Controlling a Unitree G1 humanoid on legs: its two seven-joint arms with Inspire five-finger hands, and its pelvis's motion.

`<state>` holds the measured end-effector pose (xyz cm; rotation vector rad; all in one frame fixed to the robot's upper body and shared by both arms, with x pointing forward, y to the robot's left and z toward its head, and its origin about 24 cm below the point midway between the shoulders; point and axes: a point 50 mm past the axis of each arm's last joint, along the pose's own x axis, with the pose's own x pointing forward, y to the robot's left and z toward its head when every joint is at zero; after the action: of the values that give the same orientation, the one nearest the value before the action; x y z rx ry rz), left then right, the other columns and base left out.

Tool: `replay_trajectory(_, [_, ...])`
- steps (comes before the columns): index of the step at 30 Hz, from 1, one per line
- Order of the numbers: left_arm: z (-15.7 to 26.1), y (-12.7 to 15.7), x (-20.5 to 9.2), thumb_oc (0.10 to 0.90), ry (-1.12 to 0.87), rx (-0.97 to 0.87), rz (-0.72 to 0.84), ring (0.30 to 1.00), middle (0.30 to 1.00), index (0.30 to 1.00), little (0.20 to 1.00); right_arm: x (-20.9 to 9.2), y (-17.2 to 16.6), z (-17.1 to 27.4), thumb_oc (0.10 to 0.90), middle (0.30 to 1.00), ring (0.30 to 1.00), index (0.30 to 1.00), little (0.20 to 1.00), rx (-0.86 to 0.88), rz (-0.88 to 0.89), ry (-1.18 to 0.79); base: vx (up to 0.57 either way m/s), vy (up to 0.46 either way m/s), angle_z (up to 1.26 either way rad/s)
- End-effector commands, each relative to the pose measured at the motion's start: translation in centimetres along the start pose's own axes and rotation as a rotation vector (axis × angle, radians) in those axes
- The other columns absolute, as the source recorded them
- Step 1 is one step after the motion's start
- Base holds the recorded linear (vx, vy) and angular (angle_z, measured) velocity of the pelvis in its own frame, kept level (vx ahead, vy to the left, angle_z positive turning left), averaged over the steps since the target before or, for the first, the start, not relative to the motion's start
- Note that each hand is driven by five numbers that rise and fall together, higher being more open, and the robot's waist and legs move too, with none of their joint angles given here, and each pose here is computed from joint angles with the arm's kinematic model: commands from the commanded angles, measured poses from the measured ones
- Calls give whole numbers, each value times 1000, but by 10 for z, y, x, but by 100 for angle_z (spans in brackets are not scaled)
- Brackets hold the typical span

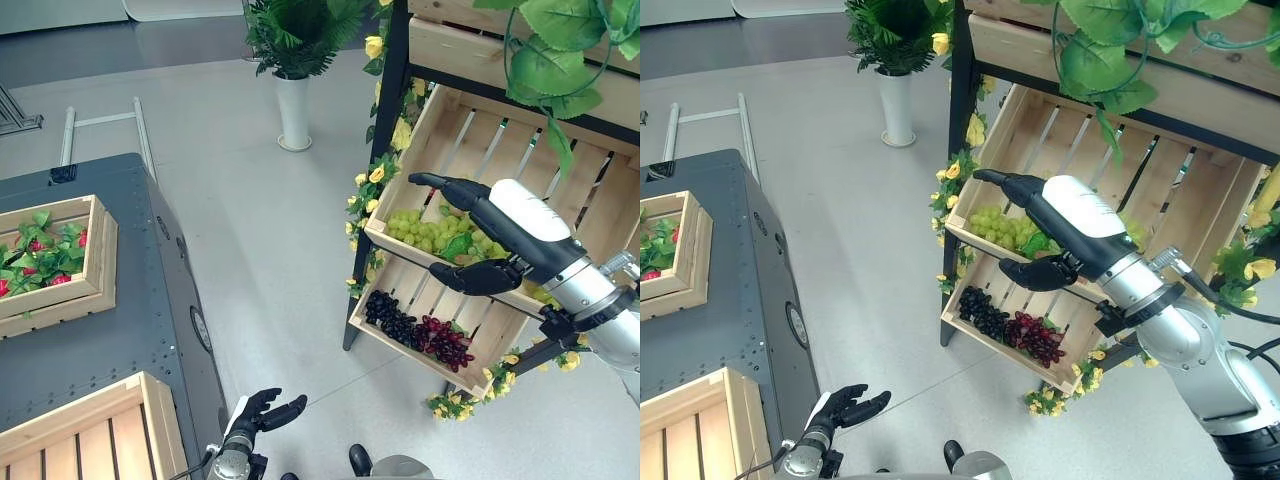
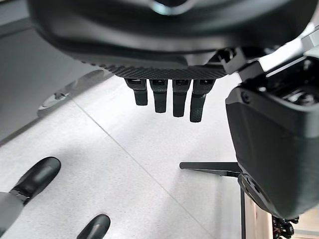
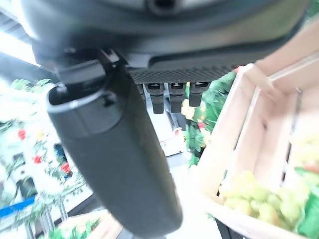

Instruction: Pick up the fruits from the basket on one side to the basket on the other side

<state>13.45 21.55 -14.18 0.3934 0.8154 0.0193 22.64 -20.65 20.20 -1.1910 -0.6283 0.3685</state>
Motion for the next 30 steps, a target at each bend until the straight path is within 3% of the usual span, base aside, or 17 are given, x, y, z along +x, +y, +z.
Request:
replay_trajectory(1, [19, 17, 7, 800, -99, 47, 51, 900, 900, 900, 900, 13, -27, 31, 800, 900, 900, 900, 900, -94, -232, -234, 0, 0, 0])
replay_trajectory(12, [21, 5, 6, 800, -115, 67, 14, 900, 900, 900, 900, 26, 31, 39, 800, 900, 900, 900, 900, 262, -7, -268, 2, -15, 4])
replay_trajectory(21, [25, -6, 6, 800, -117, 96, -22, 900, 900, 900, 900, 36, 101, 22, 800, 900, 900, 900, 900, 597, 125, -64, -3, -54, 16])
replay_trajectory(30, [22, -23, 2, 800, -107, 99, -109, 900, 900, 900, 900, 25, 181, -3, 800, 900, 900, 900, 900, 739, 229, 232, 15, -43, 24])
